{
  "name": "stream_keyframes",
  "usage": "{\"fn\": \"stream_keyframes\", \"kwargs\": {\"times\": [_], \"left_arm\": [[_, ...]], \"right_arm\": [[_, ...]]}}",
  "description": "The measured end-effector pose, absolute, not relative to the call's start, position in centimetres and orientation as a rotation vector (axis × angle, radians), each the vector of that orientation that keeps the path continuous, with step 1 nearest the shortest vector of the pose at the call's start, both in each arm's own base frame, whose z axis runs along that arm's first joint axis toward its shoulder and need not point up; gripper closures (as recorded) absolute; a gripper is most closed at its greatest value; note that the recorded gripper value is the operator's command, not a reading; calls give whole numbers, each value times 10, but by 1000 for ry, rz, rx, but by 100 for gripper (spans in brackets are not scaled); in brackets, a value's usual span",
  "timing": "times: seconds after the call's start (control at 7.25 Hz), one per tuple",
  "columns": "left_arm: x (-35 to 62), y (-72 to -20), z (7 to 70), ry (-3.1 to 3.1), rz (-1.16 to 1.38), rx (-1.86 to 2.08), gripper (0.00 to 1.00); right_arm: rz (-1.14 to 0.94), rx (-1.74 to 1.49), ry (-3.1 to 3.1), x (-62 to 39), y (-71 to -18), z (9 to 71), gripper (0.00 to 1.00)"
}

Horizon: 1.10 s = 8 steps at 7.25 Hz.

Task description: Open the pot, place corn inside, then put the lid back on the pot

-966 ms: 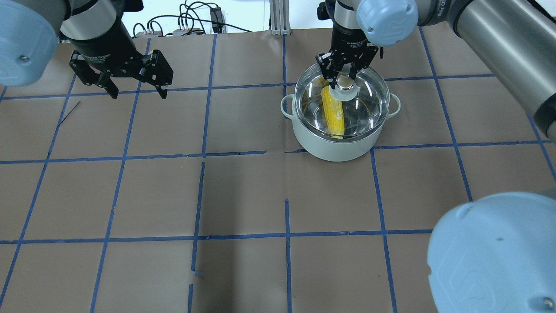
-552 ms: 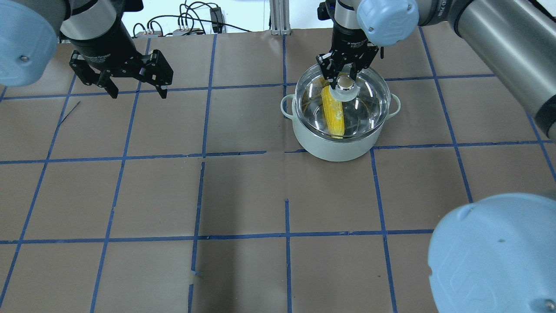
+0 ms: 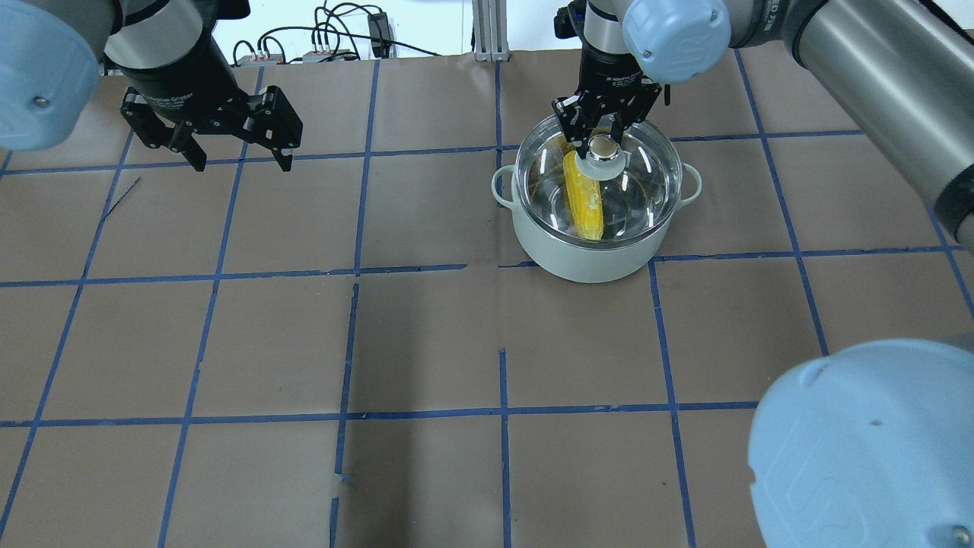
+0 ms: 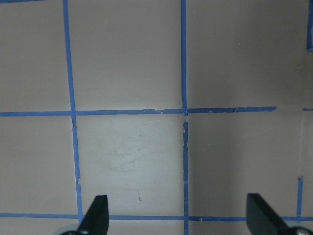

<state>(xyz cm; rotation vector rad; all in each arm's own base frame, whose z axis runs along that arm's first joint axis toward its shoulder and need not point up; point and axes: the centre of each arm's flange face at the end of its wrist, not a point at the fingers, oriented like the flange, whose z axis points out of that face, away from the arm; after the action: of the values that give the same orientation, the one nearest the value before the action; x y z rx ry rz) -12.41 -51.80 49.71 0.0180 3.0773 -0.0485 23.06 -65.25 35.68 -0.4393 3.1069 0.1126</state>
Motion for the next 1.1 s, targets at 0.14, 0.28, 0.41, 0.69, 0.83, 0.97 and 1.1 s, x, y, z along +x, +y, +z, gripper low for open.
{"fn": "stream_keyframes", "kwargs": {"times": [0.14, 0.28, 0.41, 0.69, 0.83, 0.97, 1.1], "left_arm": [[-124, -518, 497, 3077, -49, 17, 0], [-124, -518, 497, 3077, -50, 17, 0], [-124, -518, 497, 3077, -50, 17, 0], [-124, -518, 497, 3077, -51, 16, 0], [-124, -518, 497, 3077, -51, 16, 0], [-124, -518, 497, 3077, -52, 16, 0], [-124, -518, 497, 3077, -52, 16, 0]], "right_arm": [[108, -441, 3107, 232, -652, 357, 1], [102, -444, 3109, 232, -652, 357, 1], [101, -445, 3111, 232, -652, 356, 1], [104, -446, 3113, 232, -652, 355, 1], [107, -448, 3114, 232, -652, 353, 1], [108, -447, 3117, 230, -654, 352, 1], [108, -440, 3127, 224, -656, 352, 1]]}}
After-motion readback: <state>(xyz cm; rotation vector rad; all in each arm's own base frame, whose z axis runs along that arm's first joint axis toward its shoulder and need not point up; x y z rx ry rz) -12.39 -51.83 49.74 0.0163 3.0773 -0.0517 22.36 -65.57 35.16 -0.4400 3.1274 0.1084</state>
